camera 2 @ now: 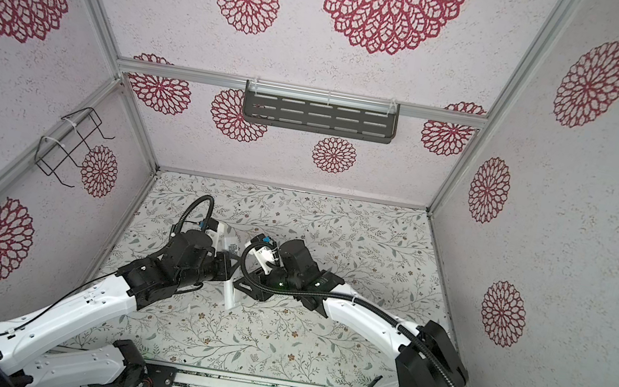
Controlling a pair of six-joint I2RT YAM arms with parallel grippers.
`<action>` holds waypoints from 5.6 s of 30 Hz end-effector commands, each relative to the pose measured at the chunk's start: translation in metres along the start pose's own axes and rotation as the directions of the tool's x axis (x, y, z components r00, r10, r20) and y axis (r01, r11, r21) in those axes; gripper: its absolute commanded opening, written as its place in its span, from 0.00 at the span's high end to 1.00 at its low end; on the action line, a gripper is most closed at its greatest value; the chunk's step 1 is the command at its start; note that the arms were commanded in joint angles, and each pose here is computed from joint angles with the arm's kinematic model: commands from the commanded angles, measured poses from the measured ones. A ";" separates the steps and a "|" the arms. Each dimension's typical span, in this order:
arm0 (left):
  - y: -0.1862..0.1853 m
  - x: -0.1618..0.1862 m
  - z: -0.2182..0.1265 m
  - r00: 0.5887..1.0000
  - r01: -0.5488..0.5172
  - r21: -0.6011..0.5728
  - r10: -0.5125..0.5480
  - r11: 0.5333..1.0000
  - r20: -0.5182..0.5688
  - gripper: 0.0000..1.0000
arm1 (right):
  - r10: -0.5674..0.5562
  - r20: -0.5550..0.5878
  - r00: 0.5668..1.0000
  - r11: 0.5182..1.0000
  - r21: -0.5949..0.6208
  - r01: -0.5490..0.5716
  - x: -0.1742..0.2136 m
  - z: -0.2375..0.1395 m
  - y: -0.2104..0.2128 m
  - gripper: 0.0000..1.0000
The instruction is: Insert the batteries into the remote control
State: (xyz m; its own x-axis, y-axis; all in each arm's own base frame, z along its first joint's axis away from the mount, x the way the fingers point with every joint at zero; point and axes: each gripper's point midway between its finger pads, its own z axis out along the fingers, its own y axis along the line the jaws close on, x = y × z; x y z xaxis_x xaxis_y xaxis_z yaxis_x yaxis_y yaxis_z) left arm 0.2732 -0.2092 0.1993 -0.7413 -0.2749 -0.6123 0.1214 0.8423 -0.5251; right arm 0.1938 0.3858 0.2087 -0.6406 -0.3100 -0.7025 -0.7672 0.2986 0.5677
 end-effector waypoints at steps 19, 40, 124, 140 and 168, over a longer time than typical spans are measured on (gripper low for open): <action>-0.006 -0.008 -0.006 0.999 -0.007 0.010 0.006 1.000 0.033 0.99 | -0.108 0.119 0.987 0.994 0.002 0.109 -0.026 -0.029 0.016 0.67; -0.009 -0.011 -0.005 0.999 -0.010 0.016 0.009 1.000 0.032 0.99 | -0.085 0.085 0.993 0.996 0.002 0.085 -0.023 -0.019 0.004 0.24; -0.009 -0.010 -0.005 0.999 -0.006 0.021 0.006 1.000 0.034 0.99 | -0.087 0.068 0.994 0.991 -0.095 0.093 -0.024 0.006 0.012 0.77; -0.007 -0.011 -0.007 0.999 -0.008 0.010 0.008 1.000 0.042 0.99 | -0.101 0.077 0.992 0.991 -0.079 0.107 -0.025 0.002 0.012 0.84; 0.038 -0.006 -0.008 0.997 0.051 -0.104 -0.045 0.993 0.061 0.99 | -0.105 -0.002 0.994 0.962 0.255 0.102 0.003 -0.034 -0.050 0.83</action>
State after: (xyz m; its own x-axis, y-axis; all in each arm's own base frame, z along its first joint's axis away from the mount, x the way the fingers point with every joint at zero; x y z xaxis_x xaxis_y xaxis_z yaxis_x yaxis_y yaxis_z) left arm 0.2762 -0.1796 0.1827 -0.7301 -0.3114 -0.6082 0.0306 0.8743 -0.4844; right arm 0.2260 0.3560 0.2042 -0.5614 -0.3061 -0.7689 -0.8032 0.4254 0.4171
